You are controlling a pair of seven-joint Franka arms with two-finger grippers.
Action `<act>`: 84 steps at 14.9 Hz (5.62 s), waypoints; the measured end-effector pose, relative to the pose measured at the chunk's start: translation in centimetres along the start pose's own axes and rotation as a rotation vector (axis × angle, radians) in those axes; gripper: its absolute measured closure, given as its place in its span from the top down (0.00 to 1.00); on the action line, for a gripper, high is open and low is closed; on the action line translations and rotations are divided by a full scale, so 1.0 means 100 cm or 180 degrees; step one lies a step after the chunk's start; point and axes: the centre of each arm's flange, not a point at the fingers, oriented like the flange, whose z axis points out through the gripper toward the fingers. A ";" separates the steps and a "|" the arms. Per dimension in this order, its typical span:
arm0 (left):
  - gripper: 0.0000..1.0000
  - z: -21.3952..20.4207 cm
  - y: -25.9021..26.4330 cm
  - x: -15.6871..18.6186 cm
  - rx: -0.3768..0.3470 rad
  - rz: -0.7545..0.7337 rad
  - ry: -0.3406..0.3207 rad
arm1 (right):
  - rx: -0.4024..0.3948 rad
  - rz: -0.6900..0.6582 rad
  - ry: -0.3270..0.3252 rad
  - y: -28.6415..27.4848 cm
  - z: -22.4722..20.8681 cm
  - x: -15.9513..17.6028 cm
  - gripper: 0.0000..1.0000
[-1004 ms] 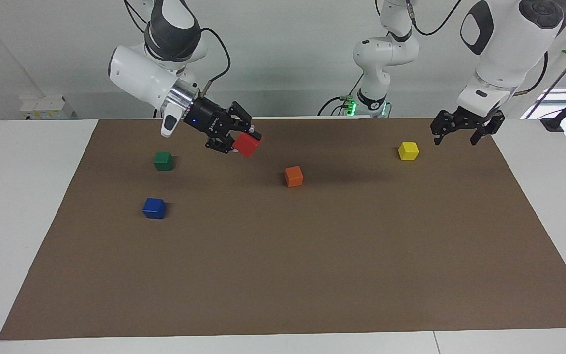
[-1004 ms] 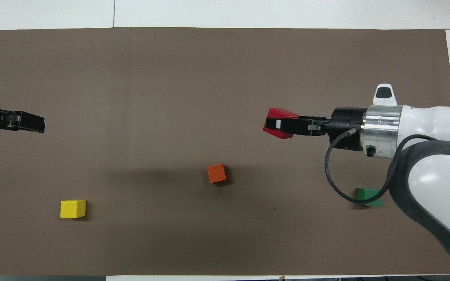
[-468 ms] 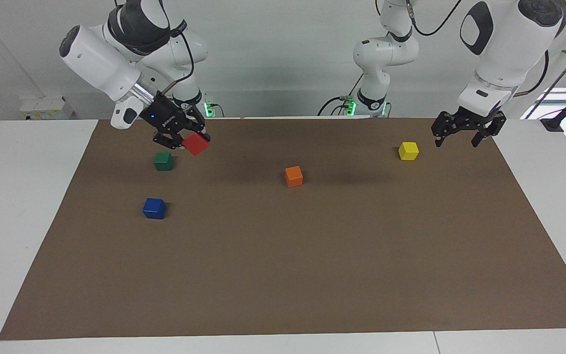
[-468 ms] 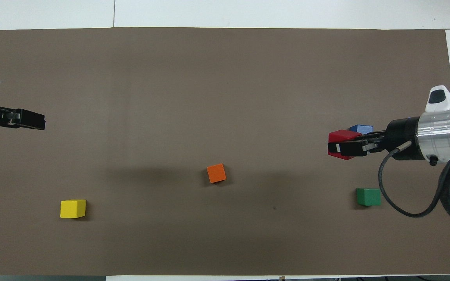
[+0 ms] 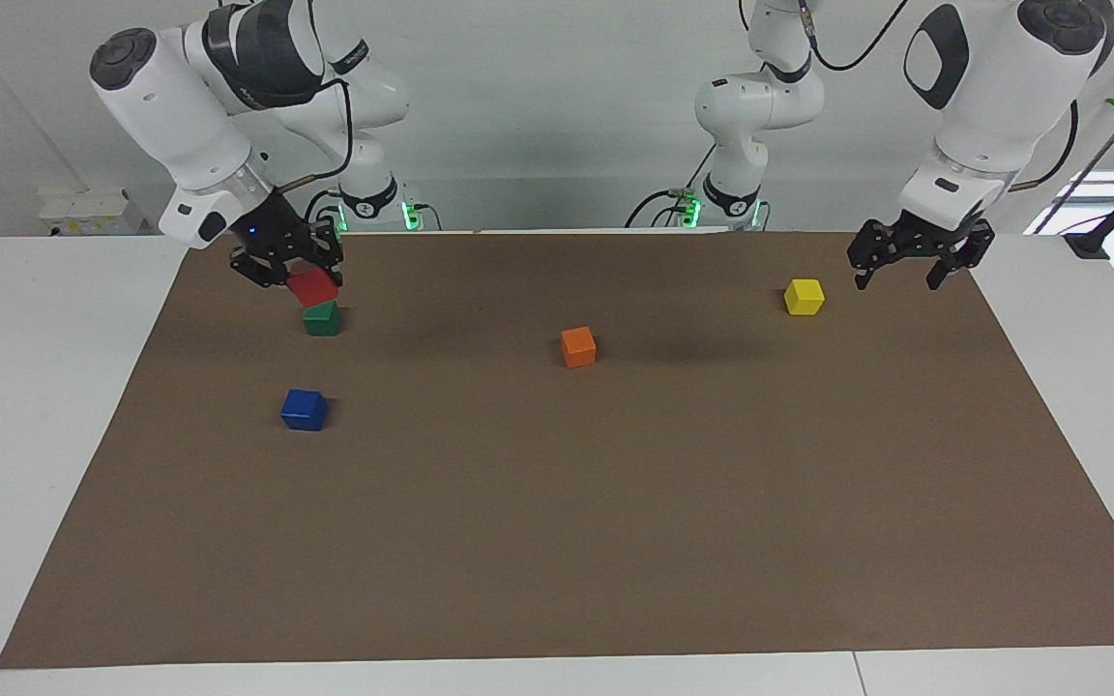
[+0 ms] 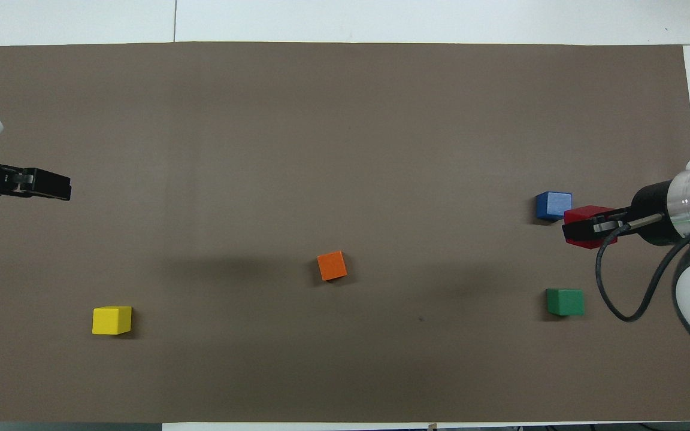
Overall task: Transfer red block to right arm and stack on blue block
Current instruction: 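Carry the red cube with the right gripper over the blue cube, then lower the red cube onto the blue cube with the right gripper, then open the right gripper and lift it off the stacked cubes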
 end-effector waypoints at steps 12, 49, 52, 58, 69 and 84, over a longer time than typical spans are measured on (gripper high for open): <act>1.00 0.000 0.004 0.001 0.0002 0.0021 0.0018 | -0.0498 0.0489 -0.0177 0.039 0.078 0.042 0.55; 1.00 -0.004 0.022 0.004 -0.0146 0.0088 0.0125 | -0.0464 0.0310 -0.0462 0.084 0.171 0.075 0.55; 1.00 -0.001 0.025 0.001 -0.0200 0.0088 0.0039 | -0.0451 0.0315 -0.0461 0.084 0.172 0.075 0.55; 1.00 -0.001 0.028 -0.001 -0.0211 0.0105 0.0002 | -0.0418 0.0331 -0.0423 0.083 0.174 0.076 0.55; 1.00 -0.010 0.022 -0.002 -0.0213 0.0071 -0.0005 | -0.0416 0.0333 -0.0418 0.083 0.175 0.077 1.00; 1.00 -0.016 0.023 -0.004 -0.0215 0.0080 -0.0038 | -0.0475 0.0350 0.0239 0.086 0.004 0.091 1.00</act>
